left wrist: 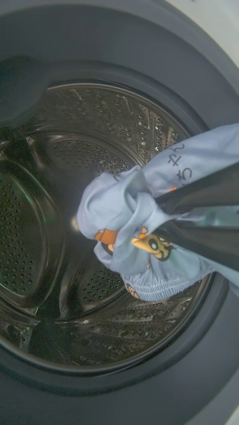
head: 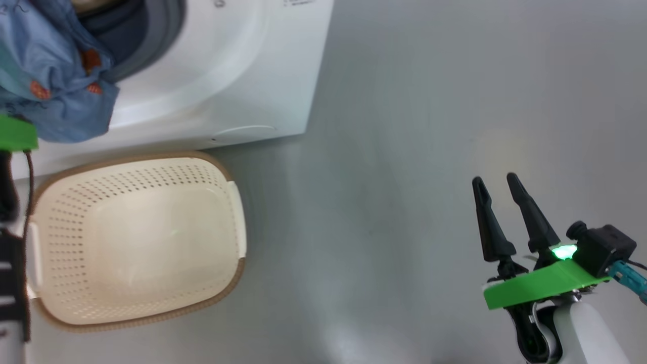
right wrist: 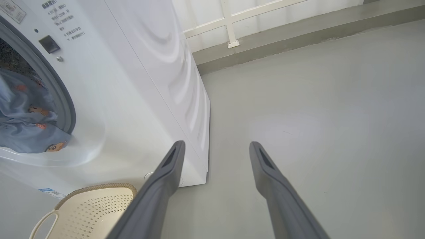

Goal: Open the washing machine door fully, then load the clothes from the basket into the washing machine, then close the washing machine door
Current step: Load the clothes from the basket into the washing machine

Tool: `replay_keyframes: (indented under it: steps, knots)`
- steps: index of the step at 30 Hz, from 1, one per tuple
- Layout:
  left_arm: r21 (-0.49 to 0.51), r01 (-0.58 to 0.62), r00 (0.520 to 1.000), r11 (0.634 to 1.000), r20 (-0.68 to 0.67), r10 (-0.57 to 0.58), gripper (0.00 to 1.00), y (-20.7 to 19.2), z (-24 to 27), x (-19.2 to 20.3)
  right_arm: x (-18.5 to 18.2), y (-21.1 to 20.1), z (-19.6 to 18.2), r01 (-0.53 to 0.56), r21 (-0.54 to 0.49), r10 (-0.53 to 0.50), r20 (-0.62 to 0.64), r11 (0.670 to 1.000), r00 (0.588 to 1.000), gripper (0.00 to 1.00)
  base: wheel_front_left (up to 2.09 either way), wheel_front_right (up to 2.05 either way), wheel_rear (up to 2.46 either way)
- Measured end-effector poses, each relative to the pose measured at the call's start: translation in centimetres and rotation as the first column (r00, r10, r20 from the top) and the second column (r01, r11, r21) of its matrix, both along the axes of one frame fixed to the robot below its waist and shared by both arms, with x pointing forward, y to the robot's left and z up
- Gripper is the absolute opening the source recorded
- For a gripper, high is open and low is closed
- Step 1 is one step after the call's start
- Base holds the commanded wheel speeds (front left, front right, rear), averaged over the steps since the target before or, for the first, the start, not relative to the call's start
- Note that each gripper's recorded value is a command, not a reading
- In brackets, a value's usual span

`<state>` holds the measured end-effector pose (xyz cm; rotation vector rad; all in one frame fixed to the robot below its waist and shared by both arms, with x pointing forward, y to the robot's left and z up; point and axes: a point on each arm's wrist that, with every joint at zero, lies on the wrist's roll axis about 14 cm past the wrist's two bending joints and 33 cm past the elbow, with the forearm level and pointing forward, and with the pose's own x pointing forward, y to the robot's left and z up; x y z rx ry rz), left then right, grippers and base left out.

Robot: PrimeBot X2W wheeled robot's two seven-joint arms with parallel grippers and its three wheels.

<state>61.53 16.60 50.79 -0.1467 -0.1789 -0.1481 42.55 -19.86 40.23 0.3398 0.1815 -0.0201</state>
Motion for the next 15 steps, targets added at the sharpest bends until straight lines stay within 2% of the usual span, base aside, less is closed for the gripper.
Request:
replay_keyframes:
  steps: [5,15]
  knots:
    - [0.017,0.035,0.995,0.999,-0.095,-0.033,0.00,-1.5,-3.3,3.0,0.5,-0.4,-0.3,0.023,0.001,-0.023,-0.004,1.000,1.000,1.00,0.00,0.00,0.00]
    - [0.000,0.066,0.979,0.998,-0.191,-0.065,0.00,-3.1,-6.7,7.9,0.5,-1.0,-1.6,0.059,0.009,-0.058,-0.038,0.998,0.998,1.00,0.00,0.00,0.00]
